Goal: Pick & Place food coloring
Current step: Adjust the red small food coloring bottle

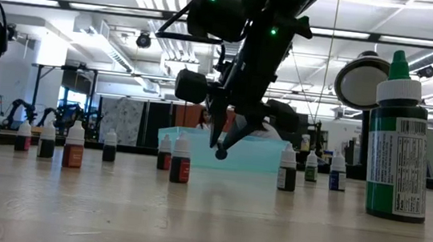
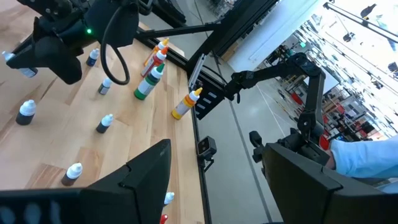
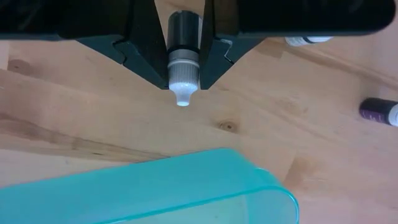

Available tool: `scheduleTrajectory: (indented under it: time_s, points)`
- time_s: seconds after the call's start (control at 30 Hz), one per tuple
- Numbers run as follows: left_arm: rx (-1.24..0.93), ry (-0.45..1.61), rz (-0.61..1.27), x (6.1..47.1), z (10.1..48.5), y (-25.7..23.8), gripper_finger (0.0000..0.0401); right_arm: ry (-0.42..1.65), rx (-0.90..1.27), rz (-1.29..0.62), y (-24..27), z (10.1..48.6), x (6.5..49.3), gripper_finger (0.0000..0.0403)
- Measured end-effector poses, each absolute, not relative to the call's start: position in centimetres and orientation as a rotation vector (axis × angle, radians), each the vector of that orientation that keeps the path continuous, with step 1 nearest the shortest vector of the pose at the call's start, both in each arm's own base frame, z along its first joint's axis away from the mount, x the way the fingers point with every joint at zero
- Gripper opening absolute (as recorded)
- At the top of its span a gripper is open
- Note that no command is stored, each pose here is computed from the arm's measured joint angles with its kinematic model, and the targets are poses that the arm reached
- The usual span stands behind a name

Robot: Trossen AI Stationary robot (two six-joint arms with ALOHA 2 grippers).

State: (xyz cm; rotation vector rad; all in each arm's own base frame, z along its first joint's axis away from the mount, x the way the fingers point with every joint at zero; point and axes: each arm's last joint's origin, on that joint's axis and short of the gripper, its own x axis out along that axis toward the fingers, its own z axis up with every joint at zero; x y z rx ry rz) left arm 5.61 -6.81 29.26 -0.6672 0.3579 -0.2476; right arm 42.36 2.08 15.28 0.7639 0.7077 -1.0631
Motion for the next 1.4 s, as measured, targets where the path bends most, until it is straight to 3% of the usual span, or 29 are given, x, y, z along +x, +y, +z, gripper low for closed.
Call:
scheduleTrajectory:
  time_s: [1.4]
  points:
    - [-0.667, 0.358, -0.247, 5.6, 29.3, -6.8, 0.0225, 0.817, 0.796, -1.001, 0.5, 15.1, 42.4, 0.0082]
